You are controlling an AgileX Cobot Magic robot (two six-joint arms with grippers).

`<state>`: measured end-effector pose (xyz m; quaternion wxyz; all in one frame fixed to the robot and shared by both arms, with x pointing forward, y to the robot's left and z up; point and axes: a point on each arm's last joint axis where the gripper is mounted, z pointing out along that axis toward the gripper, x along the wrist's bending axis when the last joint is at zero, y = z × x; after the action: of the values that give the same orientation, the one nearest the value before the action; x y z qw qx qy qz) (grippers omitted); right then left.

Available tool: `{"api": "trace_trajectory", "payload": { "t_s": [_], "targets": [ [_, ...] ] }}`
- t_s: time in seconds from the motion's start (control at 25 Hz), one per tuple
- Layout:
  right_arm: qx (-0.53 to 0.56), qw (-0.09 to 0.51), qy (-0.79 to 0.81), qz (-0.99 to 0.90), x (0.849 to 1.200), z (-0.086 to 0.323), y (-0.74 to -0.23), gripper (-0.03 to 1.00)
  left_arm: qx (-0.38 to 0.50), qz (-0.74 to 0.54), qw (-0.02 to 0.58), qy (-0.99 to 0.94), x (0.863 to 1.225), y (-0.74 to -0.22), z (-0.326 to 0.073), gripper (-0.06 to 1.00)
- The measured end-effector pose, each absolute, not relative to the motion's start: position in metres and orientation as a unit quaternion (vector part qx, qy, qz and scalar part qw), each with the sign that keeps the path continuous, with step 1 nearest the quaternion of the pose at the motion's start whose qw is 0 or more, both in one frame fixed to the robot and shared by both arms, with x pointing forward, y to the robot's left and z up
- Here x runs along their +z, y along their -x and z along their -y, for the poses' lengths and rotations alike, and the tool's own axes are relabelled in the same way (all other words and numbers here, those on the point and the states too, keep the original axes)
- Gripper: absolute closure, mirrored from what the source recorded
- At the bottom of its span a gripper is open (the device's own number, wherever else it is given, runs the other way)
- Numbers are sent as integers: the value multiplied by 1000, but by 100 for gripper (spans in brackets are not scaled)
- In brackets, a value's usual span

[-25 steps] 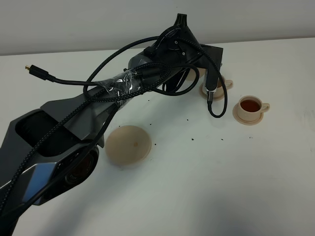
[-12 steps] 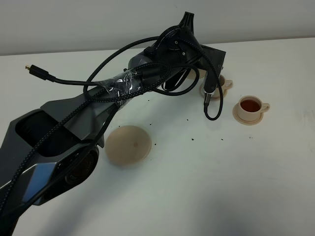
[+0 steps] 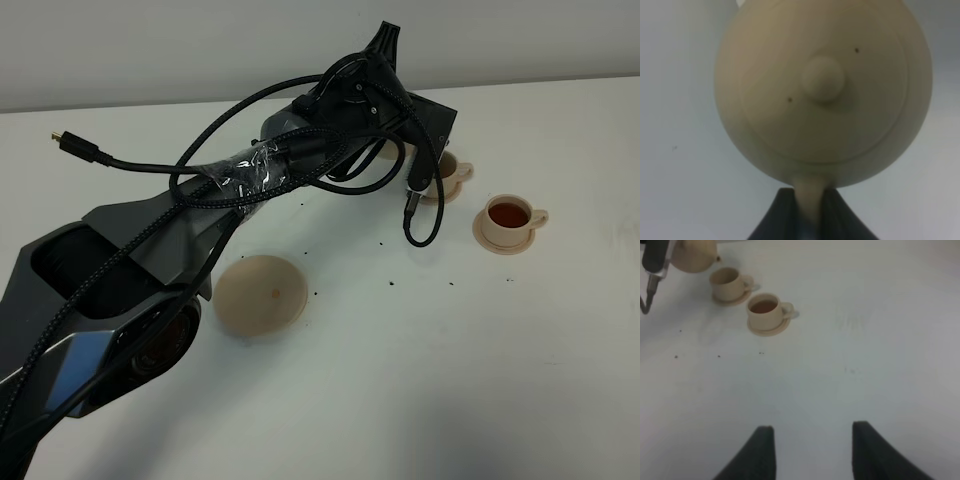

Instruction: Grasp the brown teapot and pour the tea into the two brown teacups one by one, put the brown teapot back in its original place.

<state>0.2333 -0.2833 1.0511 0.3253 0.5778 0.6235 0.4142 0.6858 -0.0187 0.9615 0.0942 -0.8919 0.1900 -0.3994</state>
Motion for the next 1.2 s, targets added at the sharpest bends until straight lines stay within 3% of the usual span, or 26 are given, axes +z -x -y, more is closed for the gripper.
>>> {"api": "trace_trajectory", "payload": {
  "t_s": [1.2],
  "targets": [
    [414,325,-578,-623,1051,283,-233,58,-418,-249,126,865,955,-691,21,79]
  ]
}}
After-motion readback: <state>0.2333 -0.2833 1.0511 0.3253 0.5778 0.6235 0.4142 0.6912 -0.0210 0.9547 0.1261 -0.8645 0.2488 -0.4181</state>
